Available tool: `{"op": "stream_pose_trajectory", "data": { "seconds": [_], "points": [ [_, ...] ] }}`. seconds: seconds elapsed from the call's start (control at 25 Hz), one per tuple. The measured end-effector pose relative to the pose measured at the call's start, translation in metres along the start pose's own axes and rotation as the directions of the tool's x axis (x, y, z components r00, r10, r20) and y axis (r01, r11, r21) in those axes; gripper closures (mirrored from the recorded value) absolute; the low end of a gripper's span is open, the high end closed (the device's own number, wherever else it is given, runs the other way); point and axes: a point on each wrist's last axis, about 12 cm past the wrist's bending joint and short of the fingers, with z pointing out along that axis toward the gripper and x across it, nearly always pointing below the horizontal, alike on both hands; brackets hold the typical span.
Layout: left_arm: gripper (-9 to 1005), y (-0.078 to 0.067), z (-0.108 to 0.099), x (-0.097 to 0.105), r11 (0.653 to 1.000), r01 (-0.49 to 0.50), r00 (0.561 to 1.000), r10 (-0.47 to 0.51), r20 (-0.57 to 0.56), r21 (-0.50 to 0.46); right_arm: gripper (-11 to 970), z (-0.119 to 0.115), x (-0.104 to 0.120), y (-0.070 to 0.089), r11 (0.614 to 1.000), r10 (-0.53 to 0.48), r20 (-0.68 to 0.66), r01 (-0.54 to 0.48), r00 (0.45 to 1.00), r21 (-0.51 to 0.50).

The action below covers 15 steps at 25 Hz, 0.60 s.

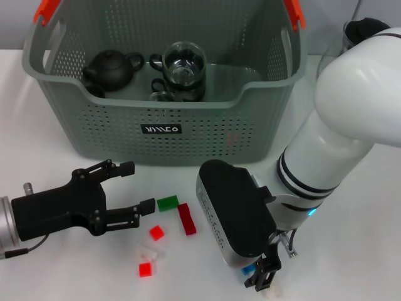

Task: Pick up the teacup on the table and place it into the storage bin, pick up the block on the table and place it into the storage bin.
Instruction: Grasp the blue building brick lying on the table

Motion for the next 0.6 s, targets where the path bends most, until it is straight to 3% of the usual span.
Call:
{"op": "stream_pose_trajectory", "data": {
  "seconds": [0.56,0.6],
  "points": [
    [92,0.0,0.0002,-0.0001,1.0,0.0,1.0,0.0,0.001,0.0,62,0.0021,0.0031,0.0,1.0,0.019,-0.01,-0.019,1.0,-0.007],
    [92,0.0,0.0002,-0.0001,1.0,0.0,1.0,0.0,0.0,0.0,126,0.002,0.0031,-0.0001,1.0,0.02,-0.01,-0.02,1.0,-0.008]
  ]
}}
